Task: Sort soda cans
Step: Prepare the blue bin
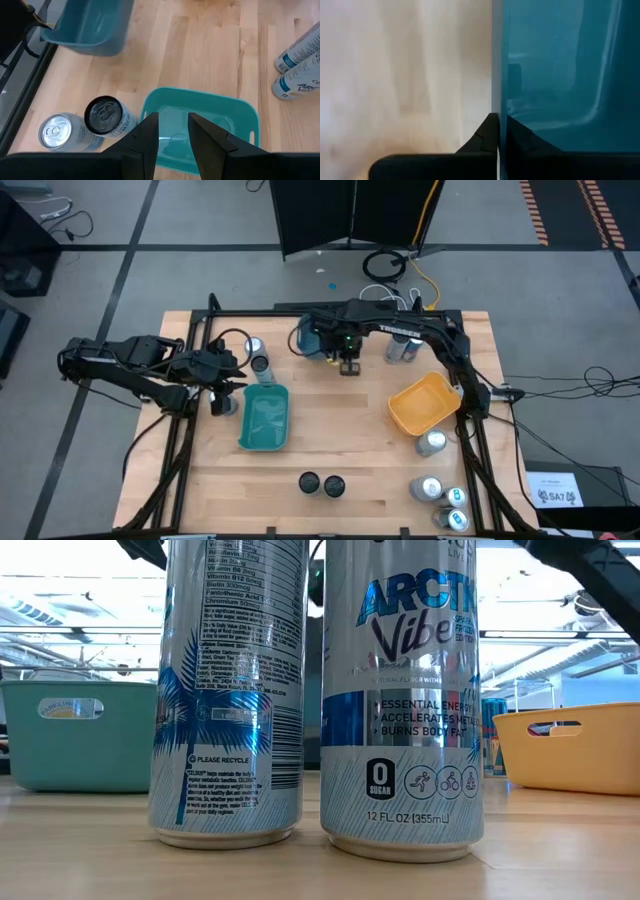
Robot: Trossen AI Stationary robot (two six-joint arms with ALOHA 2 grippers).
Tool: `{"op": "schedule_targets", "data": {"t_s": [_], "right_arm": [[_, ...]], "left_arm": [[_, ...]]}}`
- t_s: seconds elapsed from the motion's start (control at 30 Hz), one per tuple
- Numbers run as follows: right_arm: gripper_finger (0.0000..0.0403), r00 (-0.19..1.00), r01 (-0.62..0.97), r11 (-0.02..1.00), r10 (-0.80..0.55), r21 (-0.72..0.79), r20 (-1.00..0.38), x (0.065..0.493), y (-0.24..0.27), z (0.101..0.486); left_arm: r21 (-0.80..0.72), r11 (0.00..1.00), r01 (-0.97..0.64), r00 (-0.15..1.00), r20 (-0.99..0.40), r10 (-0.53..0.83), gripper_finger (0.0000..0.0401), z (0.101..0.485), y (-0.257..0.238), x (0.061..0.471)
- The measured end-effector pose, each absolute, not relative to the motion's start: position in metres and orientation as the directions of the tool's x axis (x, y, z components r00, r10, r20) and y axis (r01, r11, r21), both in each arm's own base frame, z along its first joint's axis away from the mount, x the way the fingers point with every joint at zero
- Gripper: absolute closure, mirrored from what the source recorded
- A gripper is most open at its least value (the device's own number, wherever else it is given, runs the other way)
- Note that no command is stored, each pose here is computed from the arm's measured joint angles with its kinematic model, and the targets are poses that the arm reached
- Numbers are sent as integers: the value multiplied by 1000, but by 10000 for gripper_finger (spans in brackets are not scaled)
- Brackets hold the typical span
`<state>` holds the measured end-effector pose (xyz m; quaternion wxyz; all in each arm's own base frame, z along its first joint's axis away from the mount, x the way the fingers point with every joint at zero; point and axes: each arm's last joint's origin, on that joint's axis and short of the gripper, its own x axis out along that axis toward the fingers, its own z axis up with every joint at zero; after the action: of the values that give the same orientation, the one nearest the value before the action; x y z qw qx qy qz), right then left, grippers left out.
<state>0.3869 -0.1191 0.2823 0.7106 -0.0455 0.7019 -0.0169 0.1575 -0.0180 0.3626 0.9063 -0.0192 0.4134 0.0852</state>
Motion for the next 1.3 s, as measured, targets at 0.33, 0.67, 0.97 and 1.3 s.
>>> {"op": "schedule_targets", "data": {"t_s": [0.33,0.67,0.97,1.3], "right_arm": [[403,16,-559,827,-57,-56,-998,370,-88,312],[403,-24,-733,680,-67,-28,-997,338,-72,306],[403,-16,-809,586,-77,-32,-997,304,-37,267],[403,169,-917,340,-140,-208,-976,321,-4,257]], "left_arm": [[36,985,-170,644,-752,139,285,363,-18,157],[35,985,-170,646,-750,138,285,363,-18,158],[25,985,-171,669,-731,135,285,365,-18,160],[8,985,-172,705,-698,128,285,368,-19,164]]}}
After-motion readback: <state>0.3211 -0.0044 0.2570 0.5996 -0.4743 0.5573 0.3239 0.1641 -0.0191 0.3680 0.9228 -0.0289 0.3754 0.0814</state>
